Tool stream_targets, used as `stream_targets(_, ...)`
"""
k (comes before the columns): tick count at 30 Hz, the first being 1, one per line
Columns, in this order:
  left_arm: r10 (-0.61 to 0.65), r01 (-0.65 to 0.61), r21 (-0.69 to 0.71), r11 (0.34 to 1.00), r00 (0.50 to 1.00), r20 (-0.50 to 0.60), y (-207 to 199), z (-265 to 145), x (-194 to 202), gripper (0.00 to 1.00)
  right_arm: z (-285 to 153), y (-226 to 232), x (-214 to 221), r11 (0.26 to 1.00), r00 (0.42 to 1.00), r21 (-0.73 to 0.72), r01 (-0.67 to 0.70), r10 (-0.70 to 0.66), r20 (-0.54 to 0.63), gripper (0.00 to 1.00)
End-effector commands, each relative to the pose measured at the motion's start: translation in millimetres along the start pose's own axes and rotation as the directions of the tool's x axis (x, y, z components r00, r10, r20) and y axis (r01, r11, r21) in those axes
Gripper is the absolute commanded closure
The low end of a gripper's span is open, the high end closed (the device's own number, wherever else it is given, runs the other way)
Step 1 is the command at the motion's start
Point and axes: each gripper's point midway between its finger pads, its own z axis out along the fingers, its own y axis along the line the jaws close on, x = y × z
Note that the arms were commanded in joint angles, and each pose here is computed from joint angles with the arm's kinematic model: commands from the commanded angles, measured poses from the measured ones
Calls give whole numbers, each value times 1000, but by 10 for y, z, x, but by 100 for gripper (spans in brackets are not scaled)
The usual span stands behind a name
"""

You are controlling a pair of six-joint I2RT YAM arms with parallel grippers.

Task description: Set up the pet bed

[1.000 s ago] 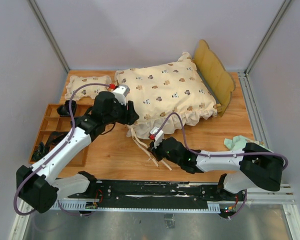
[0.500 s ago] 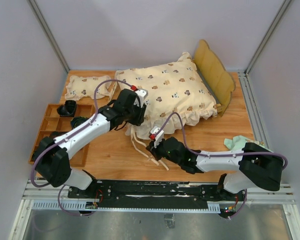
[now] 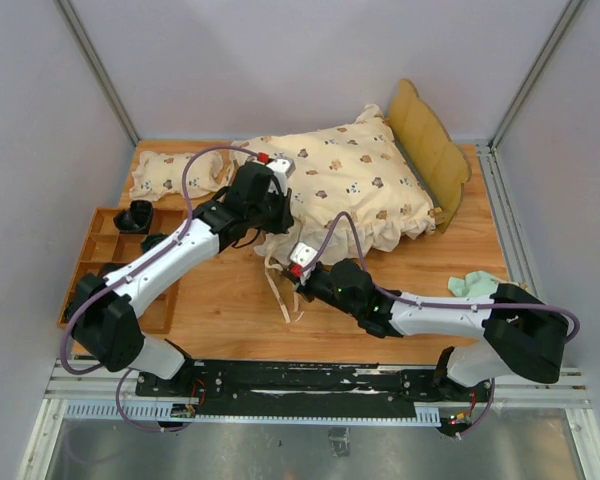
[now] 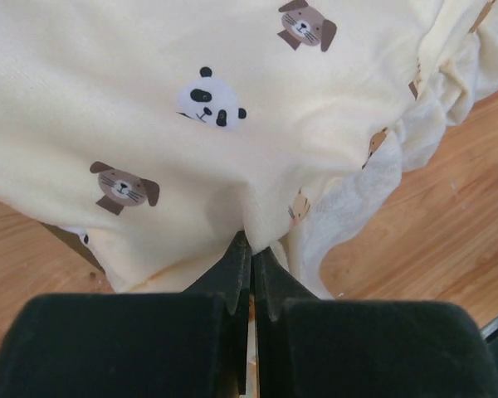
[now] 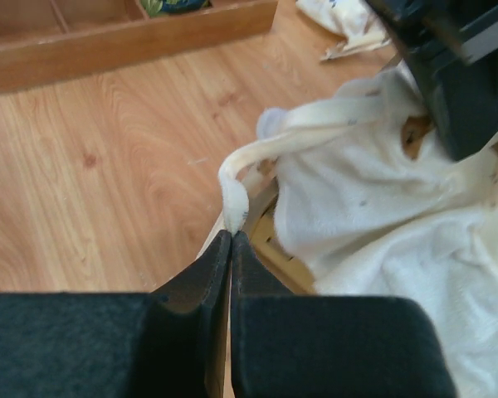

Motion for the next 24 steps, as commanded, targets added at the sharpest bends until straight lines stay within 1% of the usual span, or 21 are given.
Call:
stream_targets(1, -160, 147, 110, 983, 980, 118, -96, -124, -433, 100, 67, -201, -495, 994, 980, -19, 111, -106, 166, 100)
stream_targets(4, -225, 205, 136, 969, 963, 150, -24, -179, -524, 100, 140, -298, -639, 986, 967, -12, 167, -161, 197, 100)
stream_targets(8, -251, 220, 166, 961, 948, 198, -42, -252, -666, 100, 224, -381, -905, 967, 936, 6, 253, -247, 250, 100)
stream_targets(15, -281, 246, 179, 953, 936, 211, -41, -221, -777, 100, 304, -476, -1238, 955, 902, 11, 298, -285, 325, 100)
stream_targets(24, -288, 253, 175, 952, 931, 223, -32, -222, -820, 100, 368, -533, -1265, 934, 869, 12, 356, -336, 364, 100)
